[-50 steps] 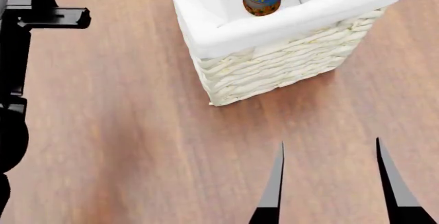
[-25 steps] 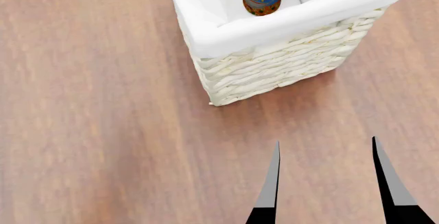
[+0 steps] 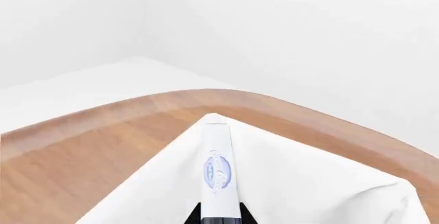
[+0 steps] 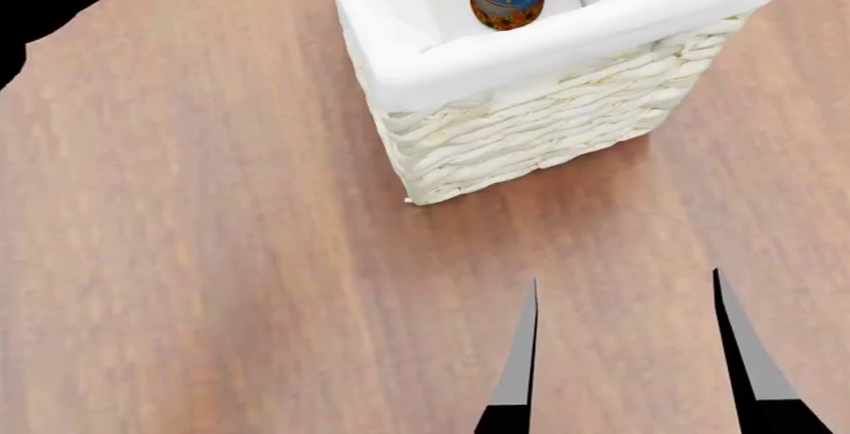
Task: Pick up the alphabet soup and the cream cheese box, and put them in the basket.
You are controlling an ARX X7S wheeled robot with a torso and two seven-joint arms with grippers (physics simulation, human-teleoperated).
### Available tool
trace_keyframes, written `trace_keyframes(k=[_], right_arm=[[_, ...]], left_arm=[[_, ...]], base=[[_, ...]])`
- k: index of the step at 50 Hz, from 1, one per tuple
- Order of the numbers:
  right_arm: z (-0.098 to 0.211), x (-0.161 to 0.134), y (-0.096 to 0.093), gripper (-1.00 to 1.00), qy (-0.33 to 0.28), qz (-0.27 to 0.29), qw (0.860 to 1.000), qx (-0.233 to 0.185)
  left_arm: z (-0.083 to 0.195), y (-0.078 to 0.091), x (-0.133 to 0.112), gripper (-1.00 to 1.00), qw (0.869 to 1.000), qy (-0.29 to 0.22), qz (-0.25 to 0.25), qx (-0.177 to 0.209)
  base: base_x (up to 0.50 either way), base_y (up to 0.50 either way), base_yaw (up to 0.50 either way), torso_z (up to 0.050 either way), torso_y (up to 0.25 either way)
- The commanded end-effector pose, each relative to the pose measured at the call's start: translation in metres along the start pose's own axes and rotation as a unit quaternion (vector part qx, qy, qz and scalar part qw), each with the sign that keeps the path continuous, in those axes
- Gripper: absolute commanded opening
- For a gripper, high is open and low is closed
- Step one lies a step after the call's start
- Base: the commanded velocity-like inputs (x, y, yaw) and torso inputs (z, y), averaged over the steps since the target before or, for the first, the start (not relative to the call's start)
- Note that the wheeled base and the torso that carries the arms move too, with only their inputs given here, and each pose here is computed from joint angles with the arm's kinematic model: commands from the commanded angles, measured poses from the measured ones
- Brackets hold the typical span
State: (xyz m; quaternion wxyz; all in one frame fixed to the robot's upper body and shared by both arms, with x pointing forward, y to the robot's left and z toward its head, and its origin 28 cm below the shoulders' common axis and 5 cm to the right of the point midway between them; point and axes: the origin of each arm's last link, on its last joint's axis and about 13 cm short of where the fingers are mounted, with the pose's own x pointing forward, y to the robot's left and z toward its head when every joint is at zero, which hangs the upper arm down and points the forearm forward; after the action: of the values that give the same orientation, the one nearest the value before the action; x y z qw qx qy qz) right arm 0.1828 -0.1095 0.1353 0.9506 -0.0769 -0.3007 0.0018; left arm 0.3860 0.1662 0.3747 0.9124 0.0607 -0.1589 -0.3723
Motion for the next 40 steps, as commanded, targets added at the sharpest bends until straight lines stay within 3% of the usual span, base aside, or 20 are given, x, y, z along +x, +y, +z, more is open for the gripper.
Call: trace_keyframes(k=[1, 40], right_arm=[[0.000, 0.000, 0.000, 1.00, 0.002, 0.000, 1.000, 0.001], [0.001, -0.006, -0.002, 1.00, 0.003, -0.003, 1.000, 0.003]], left_arm=[[-0.002, -0.001, 0.004, -1.00, 0.999, 0.022, -0.037, -0.033], [-0.015, -0.007, 0.007, -1.00, 0.997, 0.033, -0.050, -0.043]], base=[[0.00, 0.00, 0.00, 0.000, 0.020], [0.00, 0.00, 0.00, 0.000, 0.000]])
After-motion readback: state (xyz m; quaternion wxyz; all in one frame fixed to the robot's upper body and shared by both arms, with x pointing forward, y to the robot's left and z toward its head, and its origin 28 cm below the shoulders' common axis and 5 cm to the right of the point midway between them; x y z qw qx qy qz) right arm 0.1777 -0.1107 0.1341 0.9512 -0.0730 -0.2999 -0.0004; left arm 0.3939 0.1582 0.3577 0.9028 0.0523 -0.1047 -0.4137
